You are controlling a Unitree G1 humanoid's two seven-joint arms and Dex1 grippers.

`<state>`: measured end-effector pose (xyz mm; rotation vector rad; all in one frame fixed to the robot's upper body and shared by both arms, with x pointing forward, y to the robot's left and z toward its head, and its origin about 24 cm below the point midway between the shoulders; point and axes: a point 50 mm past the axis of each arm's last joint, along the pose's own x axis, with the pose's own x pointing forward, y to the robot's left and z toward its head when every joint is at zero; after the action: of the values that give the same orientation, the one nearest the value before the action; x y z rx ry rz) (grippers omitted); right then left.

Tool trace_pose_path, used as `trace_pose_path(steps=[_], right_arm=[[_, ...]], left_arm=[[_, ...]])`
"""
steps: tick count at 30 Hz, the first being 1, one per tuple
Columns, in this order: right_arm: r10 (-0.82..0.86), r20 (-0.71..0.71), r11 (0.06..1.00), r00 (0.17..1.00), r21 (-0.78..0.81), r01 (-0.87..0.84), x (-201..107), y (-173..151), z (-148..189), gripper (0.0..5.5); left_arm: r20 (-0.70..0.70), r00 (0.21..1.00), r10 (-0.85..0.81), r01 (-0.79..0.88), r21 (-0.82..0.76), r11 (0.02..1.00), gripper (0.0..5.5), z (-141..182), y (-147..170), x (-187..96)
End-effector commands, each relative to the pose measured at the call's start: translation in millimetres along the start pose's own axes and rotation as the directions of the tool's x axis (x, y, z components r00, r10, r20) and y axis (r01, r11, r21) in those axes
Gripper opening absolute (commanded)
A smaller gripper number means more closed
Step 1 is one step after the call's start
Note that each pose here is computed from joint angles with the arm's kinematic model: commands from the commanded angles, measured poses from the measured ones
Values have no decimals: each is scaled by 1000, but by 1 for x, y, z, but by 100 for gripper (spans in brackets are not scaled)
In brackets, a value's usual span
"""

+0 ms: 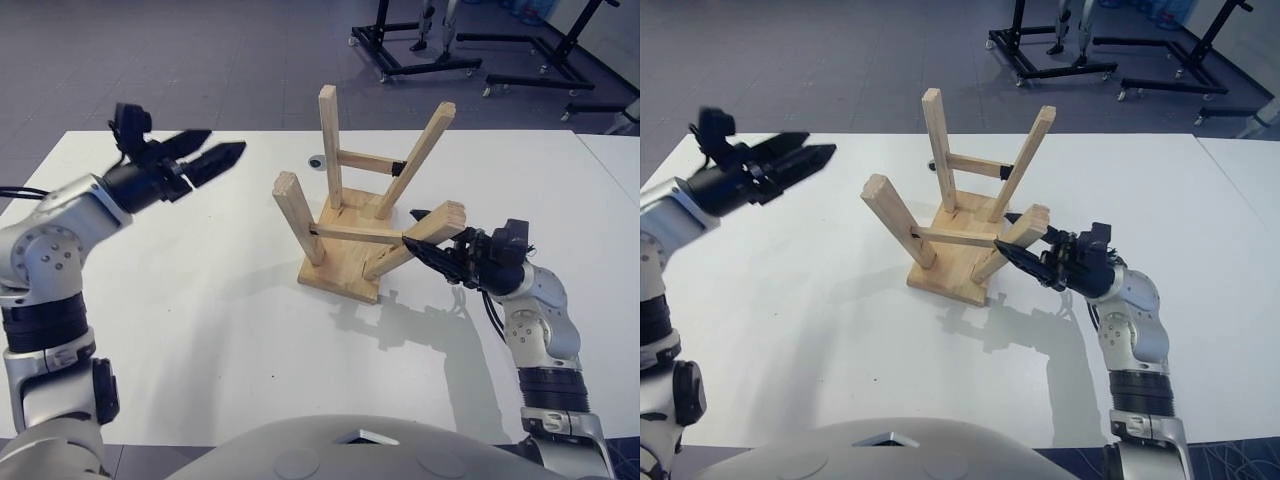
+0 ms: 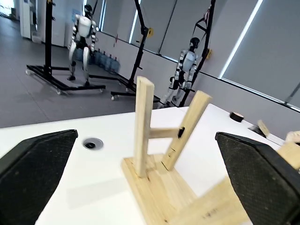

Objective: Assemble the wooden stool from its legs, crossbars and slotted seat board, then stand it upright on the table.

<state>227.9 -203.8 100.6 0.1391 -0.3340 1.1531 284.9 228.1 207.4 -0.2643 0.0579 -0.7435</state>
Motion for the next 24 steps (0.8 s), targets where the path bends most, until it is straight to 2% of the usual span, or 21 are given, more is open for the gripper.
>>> trace_pose_path(steps=[1, 4, 8, 13, 18, 22, 24], right_arm=[[13, -32, 1000, 999, 5, -13, 13, 2, -8, 209], [10, -41, 1000, 999, 0, -10, 21, 3, -11, 209], [-5, -50, 999, 999, -37, 4, 41, 1, -17, 209], [-41, -54, 994, 998, -103, 35, 65, -7, -22, 209], [-109, -28, 978, 994, -180, 102, 86, -25, -19, 209], [-119, 3, 973, 993, -200, 117, 102, -33, -13, 209], [-106, 20, 976, 994, -191, 108, 109, -33, -12, 209]], left_arm=[[189, 978, 86, -100, 67, 993, 540, 70, 5, 1], [267, 963, 47, -62, 48, 997, 540, 94, -19, 16], [323, 946, 11, 1, -36, 999, 540, 99, -55, 41], [278, 961, 11, 30, -142, 989, 540, 80, -79, 58], [169, 984, 52, -11, -238, 971, 540, 50, -80, 62], [114, 993, -2, 33, -270, 962, 540, 34, -91, 65], [86, 996, -21, 48, -329, 943, 511, 23, -95, 66]])
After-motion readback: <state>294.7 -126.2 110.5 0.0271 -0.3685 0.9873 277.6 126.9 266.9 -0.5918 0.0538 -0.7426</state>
